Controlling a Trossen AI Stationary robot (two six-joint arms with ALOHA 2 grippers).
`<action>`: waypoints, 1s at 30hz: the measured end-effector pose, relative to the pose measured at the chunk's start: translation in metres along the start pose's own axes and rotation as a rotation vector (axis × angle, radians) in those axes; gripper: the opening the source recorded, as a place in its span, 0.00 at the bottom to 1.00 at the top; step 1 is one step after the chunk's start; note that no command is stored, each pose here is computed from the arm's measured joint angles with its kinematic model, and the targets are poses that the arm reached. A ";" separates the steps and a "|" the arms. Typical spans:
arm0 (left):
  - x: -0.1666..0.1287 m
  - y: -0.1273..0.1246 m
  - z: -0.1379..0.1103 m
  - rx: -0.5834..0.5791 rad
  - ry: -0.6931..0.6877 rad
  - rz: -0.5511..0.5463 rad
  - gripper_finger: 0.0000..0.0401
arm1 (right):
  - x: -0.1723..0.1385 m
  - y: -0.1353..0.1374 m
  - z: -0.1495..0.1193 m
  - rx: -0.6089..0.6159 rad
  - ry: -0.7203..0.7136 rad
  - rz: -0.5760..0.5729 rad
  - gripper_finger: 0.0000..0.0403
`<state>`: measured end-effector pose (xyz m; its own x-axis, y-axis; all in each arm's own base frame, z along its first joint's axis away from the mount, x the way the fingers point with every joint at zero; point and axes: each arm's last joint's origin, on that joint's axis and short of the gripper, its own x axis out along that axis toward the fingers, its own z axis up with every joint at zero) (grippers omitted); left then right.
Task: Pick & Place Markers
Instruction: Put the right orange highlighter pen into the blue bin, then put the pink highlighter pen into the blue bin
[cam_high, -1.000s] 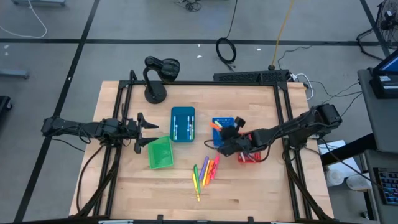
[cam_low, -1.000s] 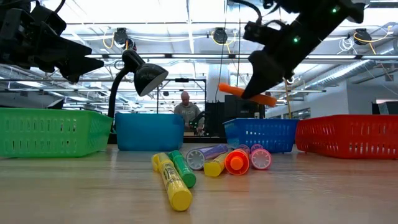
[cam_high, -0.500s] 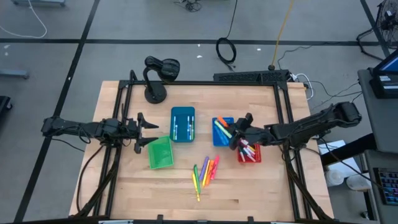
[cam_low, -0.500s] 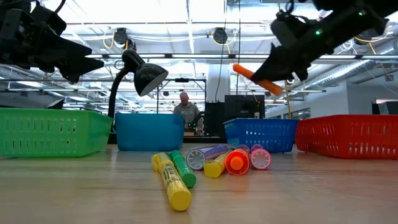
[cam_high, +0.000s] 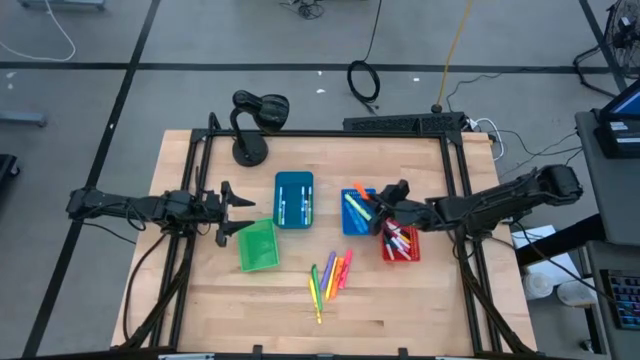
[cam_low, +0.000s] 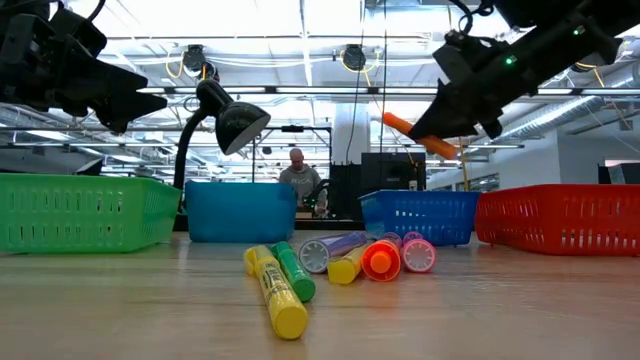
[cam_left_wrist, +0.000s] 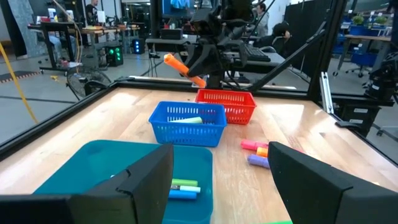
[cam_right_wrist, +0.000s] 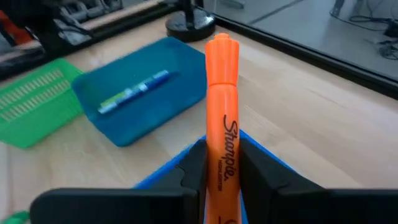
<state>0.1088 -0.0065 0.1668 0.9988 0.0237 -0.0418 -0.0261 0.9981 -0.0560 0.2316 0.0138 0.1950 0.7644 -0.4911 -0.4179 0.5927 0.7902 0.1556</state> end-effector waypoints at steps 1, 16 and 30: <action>0.000 0.000 0.000 0.000 0.000 0.000 0.66 | 0.002 0.002 0.000 0.006 -0.009 0.010 0.14; 0.000 0.000 0.000 0.000 -0.001 0.000 0.66 | 0.017 0.016 -0.021 -0.007 0.024 0.027 0.17; 0.000 0.000 0.000 0.000 -0.001 0.000 0.66 | 0.015 0.016 -0.022 -0.089 0.035 0.027 0.24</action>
<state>0.1088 -0.0065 0.1669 0.9989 0.0233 -0.0407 -0.0256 0.9981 -0.0557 0.2474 0.0274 0.1710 0.7697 -0.4568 -0.4459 0.5457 0.8333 0.0884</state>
